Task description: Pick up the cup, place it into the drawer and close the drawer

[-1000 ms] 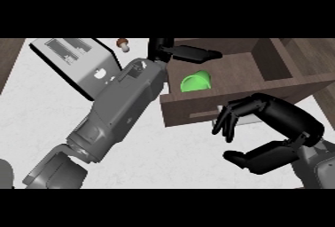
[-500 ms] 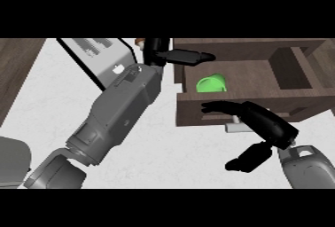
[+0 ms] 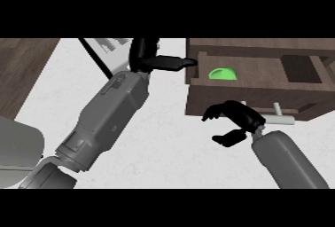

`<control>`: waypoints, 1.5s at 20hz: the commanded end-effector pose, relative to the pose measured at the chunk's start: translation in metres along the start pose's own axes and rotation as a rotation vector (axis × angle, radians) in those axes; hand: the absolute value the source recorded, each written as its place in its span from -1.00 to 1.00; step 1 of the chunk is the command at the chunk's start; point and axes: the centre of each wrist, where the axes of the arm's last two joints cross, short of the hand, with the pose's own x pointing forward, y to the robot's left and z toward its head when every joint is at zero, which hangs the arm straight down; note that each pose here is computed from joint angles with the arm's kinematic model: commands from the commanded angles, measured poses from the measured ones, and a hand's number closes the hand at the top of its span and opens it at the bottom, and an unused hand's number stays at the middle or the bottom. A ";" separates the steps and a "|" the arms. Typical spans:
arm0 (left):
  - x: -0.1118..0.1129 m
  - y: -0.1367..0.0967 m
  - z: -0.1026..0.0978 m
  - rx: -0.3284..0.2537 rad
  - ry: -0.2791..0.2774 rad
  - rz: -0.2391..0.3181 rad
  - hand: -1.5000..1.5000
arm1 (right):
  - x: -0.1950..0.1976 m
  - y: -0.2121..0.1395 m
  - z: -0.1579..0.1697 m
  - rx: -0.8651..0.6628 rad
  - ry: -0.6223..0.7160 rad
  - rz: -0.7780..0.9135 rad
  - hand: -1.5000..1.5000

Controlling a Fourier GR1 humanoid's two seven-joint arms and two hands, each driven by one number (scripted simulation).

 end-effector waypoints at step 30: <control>0.003 0.084 0.037 -0.098 0.035 0.073 -1.00 | -0.035 -0.185 0.022 -0.493 -0.033 -0.169 1.00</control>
